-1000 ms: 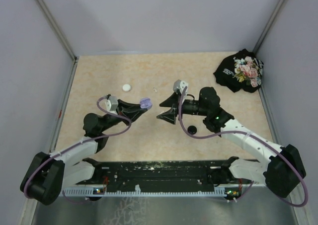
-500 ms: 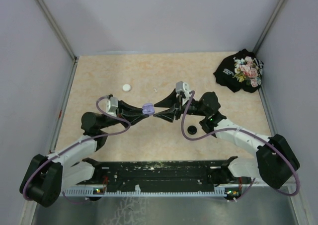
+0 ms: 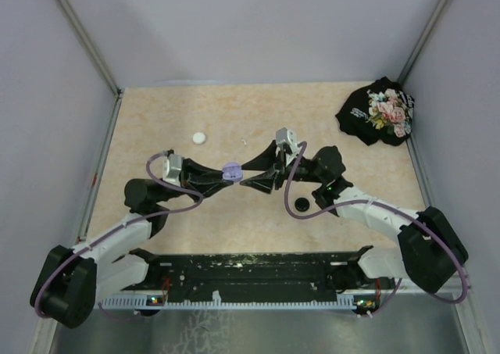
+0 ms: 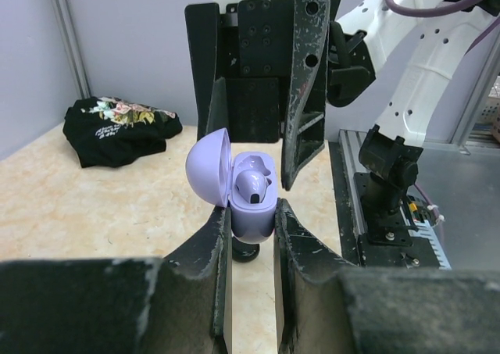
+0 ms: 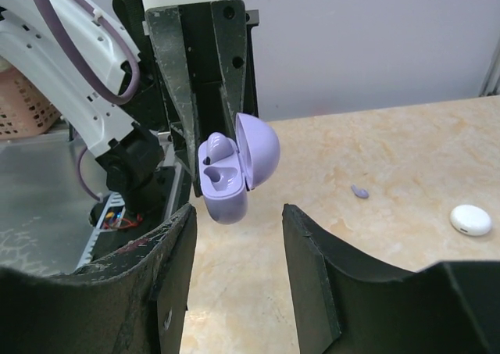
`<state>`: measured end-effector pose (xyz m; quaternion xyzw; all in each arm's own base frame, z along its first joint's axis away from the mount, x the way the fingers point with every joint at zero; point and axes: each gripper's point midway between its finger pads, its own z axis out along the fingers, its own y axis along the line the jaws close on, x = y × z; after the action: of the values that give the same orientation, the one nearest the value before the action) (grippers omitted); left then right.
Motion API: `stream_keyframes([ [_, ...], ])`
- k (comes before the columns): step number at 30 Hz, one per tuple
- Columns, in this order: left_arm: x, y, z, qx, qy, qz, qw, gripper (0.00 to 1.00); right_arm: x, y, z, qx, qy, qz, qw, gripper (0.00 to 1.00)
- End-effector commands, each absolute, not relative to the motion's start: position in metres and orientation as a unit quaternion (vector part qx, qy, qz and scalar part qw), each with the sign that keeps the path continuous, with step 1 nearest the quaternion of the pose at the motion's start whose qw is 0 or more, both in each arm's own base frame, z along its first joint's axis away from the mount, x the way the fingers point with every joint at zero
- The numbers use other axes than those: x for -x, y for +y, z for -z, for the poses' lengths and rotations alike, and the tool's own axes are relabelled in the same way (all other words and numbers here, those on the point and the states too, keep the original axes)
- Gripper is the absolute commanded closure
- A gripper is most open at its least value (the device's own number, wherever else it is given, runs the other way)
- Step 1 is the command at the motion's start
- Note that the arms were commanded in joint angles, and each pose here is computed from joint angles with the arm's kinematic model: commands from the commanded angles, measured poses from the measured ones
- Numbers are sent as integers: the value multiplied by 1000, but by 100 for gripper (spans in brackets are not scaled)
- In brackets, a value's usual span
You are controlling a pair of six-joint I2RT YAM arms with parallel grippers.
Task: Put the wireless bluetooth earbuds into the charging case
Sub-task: Pick up the earbud from the center of the board.
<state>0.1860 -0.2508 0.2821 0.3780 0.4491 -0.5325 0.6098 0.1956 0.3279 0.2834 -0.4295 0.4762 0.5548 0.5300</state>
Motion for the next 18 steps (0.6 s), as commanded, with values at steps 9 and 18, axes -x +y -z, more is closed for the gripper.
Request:
stream_keyframes([
  [9,-183,-251,-309,-384,416,540,623,100,-182,336,-301,444,425,-579,534,60],
  [18,-180,-254,-306,-385,412,555,612,100,-179,337,-307,445,410,-591,534,64],
])
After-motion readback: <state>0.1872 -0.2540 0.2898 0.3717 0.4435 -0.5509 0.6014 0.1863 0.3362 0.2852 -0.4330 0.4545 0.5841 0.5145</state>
